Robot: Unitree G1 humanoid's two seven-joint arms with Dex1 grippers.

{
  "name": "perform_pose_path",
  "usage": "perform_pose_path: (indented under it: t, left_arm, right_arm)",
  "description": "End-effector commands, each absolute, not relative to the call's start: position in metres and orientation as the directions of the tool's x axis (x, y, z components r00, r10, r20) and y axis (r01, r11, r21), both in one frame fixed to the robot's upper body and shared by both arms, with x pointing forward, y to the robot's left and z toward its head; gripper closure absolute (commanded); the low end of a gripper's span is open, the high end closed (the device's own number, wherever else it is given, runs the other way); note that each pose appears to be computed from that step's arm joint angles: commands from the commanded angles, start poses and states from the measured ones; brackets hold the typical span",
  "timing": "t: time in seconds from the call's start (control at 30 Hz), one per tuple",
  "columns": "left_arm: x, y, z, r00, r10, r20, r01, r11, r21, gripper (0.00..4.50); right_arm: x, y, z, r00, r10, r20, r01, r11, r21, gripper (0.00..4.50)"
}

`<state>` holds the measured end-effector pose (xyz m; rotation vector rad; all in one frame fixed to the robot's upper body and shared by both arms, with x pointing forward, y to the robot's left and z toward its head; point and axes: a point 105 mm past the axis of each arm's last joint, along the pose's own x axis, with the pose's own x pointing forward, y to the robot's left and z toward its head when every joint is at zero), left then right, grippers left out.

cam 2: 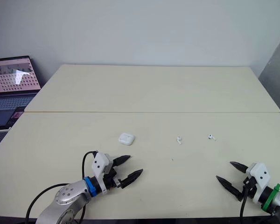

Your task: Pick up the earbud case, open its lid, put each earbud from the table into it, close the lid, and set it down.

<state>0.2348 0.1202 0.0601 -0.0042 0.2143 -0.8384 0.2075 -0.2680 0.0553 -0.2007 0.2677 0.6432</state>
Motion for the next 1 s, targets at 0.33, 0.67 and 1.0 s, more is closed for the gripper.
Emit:
perform_pose_path:
  t: [0.33, 0.67, 1.0]
  left_arm:
    - [0.235, 0.134, 0.072, 0.7, -0.702, -0.133, 0.704, 0.709, -0.042, 0.0]
    - [0.242, 0.156, 0.083, 0.79, -0.604, -0.106, 0.609, 0.793, 0.024, 0.0]
    - [0.284, 0.16, 0.086, 0.921, -0.388, -0.032, 0.389, 0.919, 0.066, 0.0]
  right_arm:
    - [0.213, -0.262, 0.064, 0.754, 0.593, -0.283, -0.641, 0.758, -0.122, 0.01]
    - [0.206, -0.241, 0.071, 0.715, 0.65, -0.256, -0.692, 0.71, -0.13, 0.01]
    - [0.204, -0.187, 0.109, 0.613, 0.778, -0.138, -0.789, 0.595, -0.152, 0.01]
